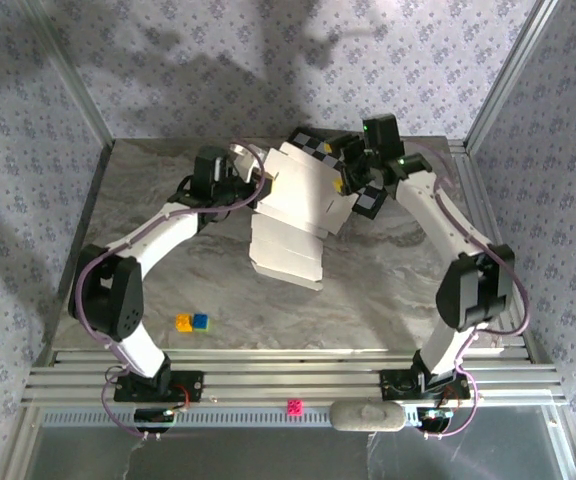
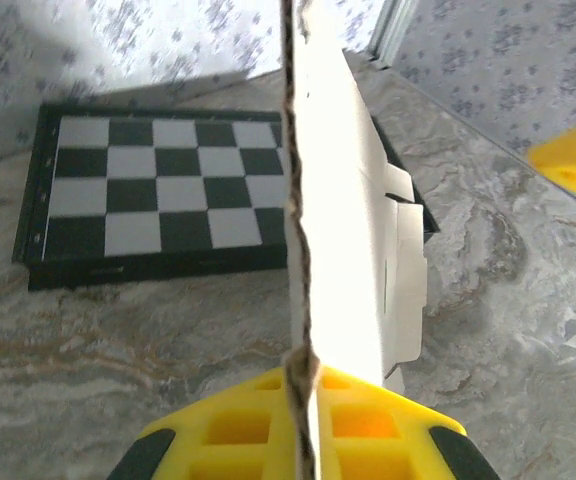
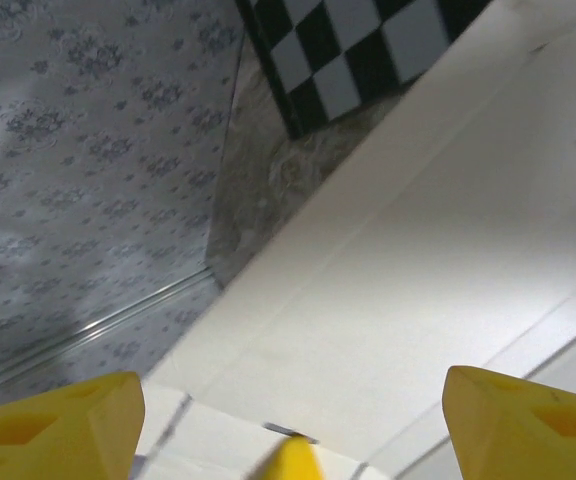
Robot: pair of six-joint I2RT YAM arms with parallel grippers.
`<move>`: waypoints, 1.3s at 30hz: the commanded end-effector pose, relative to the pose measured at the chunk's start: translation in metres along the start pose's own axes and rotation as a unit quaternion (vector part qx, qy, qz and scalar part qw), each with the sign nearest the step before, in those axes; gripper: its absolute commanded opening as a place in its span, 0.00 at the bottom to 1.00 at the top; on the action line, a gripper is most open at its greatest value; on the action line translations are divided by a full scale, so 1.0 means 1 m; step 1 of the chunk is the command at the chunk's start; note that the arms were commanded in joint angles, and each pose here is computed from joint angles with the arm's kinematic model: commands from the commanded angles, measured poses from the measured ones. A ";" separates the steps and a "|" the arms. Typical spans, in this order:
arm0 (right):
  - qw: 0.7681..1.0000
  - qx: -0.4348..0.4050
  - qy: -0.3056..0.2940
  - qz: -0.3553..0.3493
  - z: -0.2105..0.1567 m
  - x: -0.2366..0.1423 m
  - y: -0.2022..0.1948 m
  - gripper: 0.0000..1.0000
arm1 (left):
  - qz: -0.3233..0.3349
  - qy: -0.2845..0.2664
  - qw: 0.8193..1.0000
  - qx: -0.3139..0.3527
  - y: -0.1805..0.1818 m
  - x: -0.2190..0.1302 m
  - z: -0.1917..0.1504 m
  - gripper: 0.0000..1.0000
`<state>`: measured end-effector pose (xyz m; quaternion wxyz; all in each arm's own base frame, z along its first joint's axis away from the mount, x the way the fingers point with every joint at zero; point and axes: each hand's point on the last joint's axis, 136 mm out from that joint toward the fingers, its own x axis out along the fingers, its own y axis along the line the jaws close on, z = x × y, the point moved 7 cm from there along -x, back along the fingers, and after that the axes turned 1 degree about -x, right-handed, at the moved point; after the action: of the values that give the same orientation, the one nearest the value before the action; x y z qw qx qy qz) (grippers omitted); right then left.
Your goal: Fold the paper box
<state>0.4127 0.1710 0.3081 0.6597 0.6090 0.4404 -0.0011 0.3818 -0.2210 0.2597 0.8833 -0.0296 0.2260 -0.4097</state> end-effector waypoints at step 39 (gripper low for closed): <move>0.975 0.203 0.086 -0.002 0.011 0.046 -0.023 0.01 | -0.007 -0.061 0.995 0.073 -0.018 -0.021 0.012 0.00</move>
<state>0.4409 0.1823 0.2567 0.4758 0.7185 0.5061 -0.0345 0.3647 -0.2214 0.2597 0.8849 0.0151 0.1851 -0.4272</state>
